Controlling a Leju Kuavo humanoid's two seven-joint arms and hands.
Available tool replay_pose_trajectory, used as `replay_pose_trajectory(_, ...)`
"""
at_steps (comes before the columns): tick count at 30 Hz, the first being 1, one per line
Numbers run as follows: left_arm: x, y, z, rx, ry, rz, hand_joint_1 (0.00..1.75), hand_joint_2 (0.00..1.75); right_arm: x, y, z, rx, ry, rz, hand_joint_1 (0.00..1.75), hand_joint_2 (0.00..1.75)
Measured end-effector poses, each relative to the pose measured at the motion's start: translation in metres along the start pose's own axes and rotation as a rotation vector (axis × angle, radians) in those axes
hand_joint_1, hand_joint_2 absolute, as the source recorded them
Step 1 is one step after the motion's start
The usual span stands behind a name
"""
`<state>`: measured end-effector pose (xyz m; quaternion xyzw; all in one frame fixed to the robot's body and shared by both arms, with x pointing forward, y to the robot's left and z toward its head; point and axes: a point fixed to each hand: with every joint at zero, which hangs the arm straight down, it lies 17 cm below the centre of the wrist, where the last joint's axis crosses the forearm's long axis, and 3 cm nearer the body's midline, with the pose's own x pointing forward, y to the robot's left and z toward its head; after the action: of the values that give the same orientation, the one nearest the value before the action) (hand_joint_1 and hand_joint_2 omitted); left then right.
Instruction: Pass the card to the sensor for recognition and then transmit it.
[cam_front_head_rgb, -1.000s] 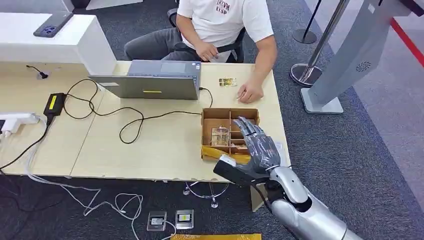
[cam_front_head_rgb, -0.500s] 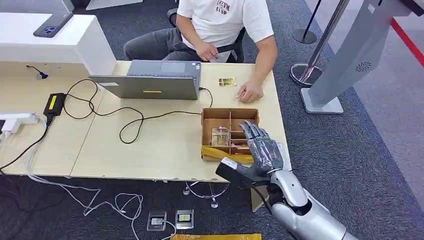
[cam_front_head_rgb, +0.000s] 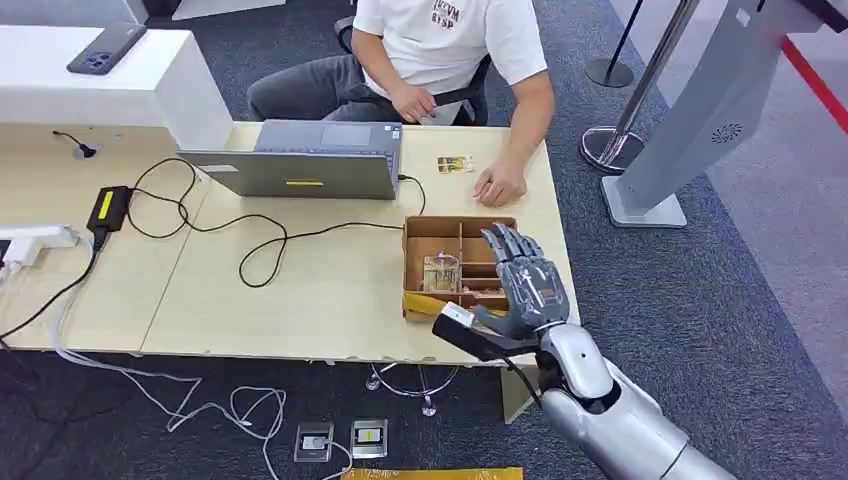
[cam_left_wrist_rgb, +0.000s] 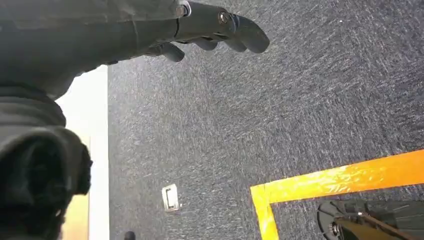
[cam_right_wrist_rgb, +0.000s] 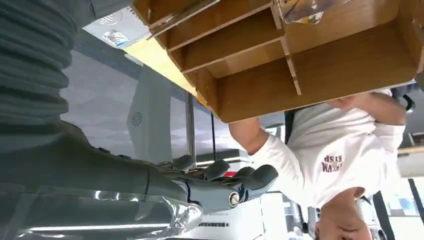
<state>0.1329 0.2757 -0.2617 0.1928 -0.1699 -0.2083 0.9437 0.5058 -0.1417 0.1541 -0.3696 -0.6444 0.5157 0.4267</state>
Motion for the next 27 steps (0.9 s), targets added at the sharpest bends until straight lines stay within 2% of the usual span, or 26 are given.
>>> replay_pose_trajectory(12, 0.000, -0.001, 0.000, -0.002, 0.004, 0.008, 0.00, 0.00, -0.005, 0.009, -0.012, 0.035, 0.012, 0.027, 0.00, 1.75)
replay_pose_trajectory(27, 0.001, -0.002, 0.001, 0.004, 0.006, 0.026, 0.00, 0.00, -0.006, 0.023, -0.012, 0.079, -0.004, 0.020, 0.00, 1.75)
